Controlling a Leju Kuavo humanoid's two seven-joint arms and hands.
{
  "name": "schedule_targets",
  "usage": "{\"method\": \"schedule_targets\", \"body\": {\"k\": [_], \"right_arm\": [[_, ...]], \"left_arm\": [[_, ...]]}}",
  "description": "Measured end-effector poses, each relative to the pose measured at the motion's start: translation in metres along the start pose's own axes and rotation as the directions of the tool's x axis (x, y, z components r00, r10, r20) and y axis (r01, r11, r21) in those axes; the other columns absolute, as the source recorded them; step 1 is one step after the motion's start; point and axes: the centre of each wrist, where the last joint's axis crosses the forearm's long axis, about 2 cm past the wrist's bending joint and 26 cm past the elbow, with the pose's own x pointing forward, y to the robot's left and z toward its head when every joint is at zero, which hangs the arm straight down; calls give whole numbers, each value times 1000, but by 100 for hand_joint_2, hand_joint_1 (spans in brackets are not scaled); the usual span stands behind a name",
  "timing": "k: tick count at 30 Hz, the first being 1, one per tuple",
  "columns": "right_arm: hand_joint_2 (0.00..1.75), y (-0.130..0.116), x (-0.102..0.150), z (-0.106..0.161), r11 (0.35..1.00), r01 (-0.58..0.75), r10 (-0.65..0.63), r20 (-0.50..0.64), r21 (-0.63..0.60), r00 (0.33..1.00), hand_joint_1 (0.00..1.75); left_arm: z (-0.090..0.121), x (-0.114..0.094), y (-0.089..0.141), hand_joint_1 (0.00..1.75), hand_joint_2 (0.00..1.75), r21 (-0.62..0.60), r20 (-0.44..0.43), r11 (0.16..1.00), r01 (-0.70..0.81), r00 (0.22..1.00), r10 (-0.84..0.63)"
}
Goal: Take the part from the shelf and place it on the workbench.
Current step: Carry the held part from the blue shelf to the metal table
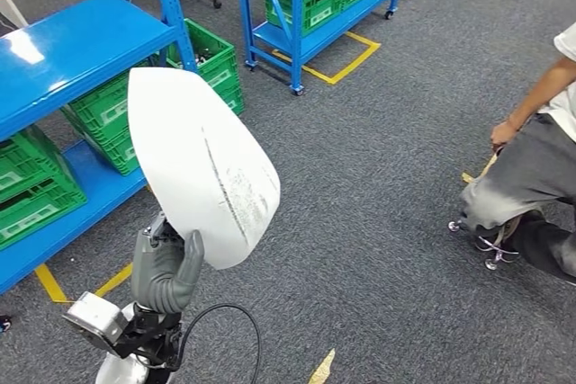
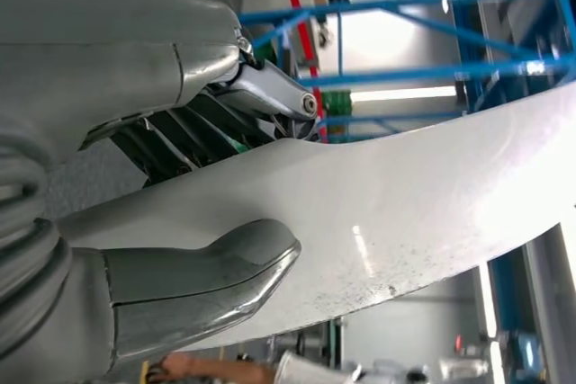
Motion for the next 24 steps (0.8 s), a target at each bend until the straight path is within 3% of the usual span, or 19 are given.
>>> {"method": "schedule_targets", "body": {"k": [24], "right_arm": [[0, 2, -2, 0, 1000, -1, 1, 6, 7, 1000, 0]], "left_arm": [[1, 0, 1, 175, 175, 23, -5, 1000, -15, 1000, 15]]}}
